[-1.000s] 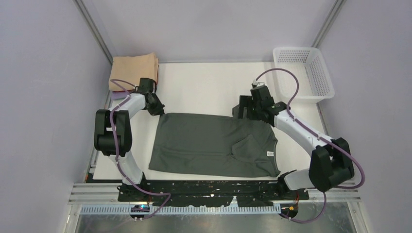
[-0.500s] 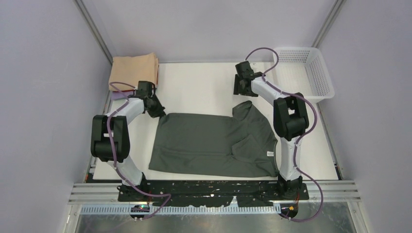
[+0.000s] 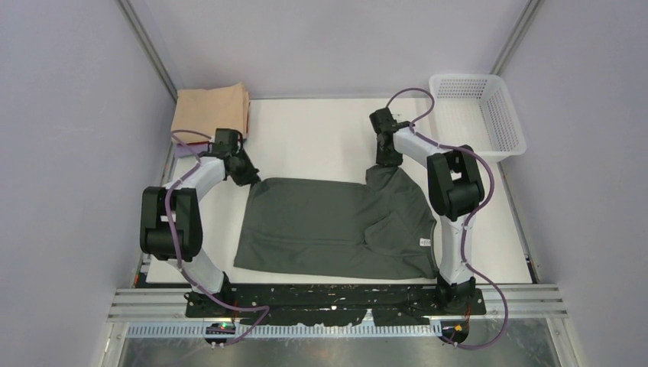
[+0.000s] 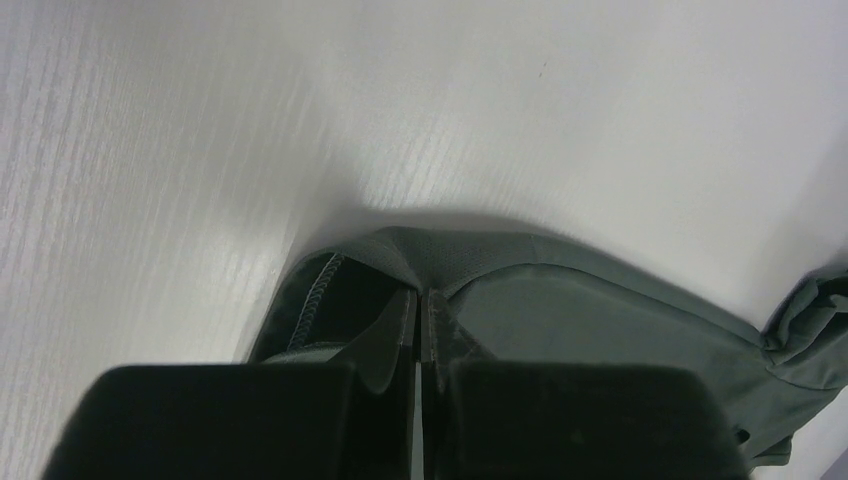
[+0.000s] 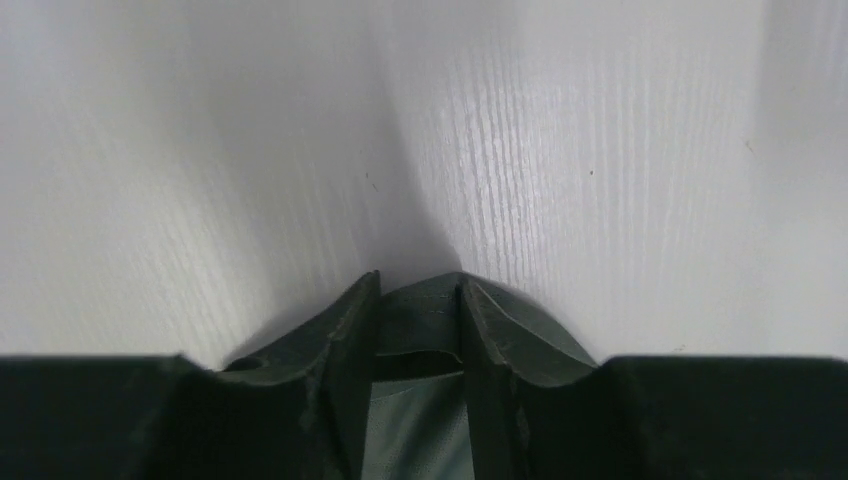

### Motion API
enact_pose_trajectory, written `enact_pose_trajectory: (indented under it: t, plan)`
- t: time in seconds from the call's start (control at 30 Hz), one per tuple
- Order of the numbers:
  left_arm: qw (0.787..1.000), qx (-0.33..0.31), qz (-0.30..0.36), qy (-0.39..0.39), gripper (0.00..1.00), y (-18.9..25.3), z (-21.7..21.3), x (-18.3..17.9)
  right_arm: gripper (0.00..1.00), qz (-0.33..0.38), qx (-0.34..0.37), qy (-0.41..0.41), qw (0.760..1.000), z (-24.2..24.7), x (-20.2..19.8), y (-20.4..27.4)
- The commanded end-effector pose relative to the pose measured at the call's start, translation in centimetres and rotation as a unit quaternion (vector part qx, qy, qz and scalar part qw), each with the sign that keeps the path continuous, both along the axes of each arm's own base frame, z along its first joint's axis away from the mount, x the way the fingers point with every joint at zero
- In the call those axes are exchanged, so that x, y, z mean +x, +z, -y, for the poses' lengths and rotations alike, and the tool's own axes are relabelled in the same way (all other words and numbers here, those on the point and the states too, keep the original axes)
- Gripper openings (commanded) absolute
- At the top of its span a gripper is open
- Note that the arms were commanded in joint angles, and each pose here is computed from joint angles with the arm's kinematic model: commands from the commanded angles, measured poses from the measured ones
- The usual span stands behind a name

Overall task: Fold and stack the t-shirts
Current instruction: Grab the side of the flattened tshirt furthest away from the robot with both arms, then fold the other side of the tshirt into a rectangle

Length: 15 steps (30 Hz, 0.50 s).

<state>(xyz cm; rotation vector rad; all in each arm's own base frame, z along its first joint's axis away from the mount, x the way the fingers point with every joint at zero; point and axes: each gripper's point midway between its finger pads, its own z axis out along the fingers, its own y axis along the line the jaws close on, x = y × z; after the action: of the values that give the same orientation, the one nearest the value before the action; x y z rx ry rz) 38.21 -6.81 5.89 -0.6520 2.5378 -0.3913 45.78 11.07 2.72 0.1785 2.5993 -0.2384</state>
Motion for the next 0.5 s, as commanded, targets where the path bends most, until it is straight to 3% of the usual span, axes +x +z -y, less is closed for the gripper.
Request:
enact_pose_trajectory:
  t: [0.0,0.07,0.13,0.47]
  plan:
    - [0.999,-0.004,0.042,-0.012,0.0,2.2,0.2,0.4,0.33,0.029,0.009,-0.006,1.0,0.3,-0.3,2.8]
    - [0.999,-0.007,0.045,-0.013,0.0,2.4,0.3,0.2,0.15,0.045,0.015,-0.005,0.999,0.0,-0.1,3.8]
    - [0.999,-0.012,0.047,-0.014,0.0,2.6,0.5,0.0,0.07,0.062,0.021,0.0,0.998,-0.2,-0.1,5.1]
    - [0.997,-0.024,0.071,-0.018,0.0,3.9,0.7,-2.5,0.05,0.074,0.017,0.055,0.996,-1.1,-5.0,8.4]
